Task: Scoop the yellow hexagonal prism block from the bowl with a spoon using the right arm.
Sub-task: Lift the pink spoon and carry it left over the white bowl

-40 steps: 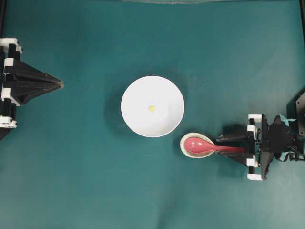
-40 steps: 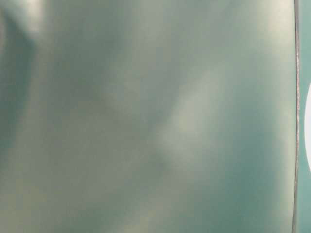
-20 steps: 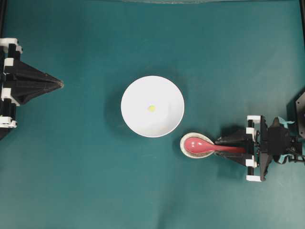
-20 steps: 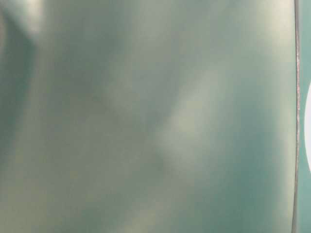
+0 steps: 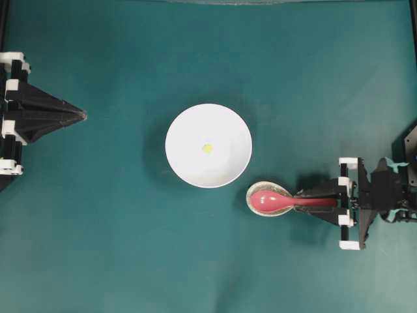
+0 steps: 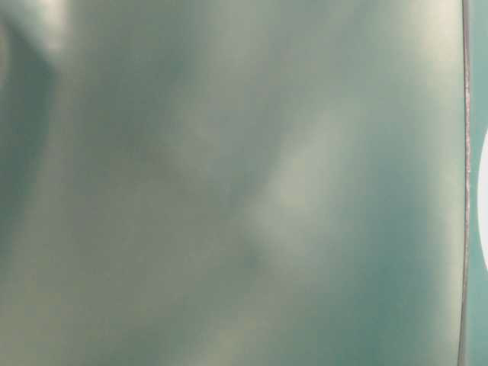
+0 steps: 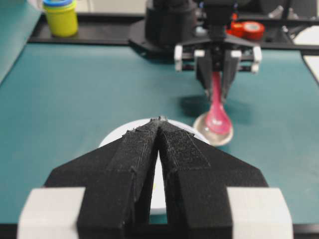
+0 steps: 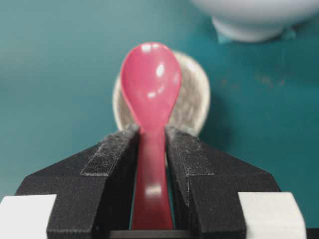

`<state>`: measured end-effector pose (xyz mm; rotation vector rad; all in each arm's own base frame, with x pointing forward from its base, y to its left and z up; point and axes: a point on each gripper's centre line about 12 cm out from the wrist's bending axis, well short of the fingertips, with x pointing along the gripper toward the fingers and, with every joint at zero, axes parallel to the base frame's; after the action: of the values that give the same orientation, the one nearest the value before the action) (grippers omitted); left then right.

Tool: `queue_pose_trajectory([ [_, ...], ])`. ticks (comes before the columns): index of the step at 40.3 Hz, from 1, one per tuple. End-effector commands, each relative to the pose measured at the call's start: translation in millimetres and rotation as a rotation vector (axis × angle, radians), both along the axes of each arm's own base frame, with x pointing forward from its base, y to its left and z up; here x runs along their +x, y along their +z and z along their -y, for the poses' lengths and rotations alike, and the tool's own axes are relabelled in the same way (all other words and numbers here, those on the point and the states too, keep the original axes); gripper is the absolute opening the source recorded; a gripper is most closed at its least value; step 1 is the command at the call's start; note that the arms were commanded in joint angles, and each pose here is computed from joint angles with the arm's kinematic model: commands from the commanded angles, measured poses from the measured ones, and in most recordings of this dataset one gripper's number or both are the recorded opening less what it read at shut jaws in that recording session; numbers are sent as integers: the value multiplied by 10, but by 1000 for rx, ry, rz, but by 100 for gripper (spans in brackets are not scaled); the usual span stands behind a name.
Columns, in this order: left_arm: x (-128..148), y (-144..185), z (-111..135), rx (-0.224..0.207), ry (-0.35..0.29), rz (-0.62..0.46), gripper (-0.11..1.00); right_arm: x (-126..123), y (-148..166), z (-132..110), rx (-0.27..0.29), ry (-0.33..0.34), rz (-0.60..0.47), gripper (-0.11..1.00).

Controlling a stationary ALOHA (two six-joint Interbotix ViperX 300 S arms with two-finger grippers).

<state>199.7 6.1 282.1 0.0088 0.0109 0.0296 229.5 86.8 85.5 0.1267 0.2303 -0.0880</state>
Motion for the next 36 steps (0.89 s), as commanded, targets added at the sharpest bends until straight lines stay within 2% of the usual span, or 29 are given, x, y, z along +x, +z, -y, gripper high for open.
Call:
queue_pose_trajectory([
  [1,24,73,-6,2,2,21,5,14,176,-30,31,11,53,24],
  [12,25,79,-6,2,2,23,5,85,484,3,39,9,88,24],
  [22,25,76,-6,-7,2,20,5,229,753,211,59,-54,84,24],
  [30,22,77,-6,-7,2,20,5,383,962,407,81,-89,31,24],
  [36,23,89,-6,8,2,26,5,533,1141,508,96,-66,-35,24],
])
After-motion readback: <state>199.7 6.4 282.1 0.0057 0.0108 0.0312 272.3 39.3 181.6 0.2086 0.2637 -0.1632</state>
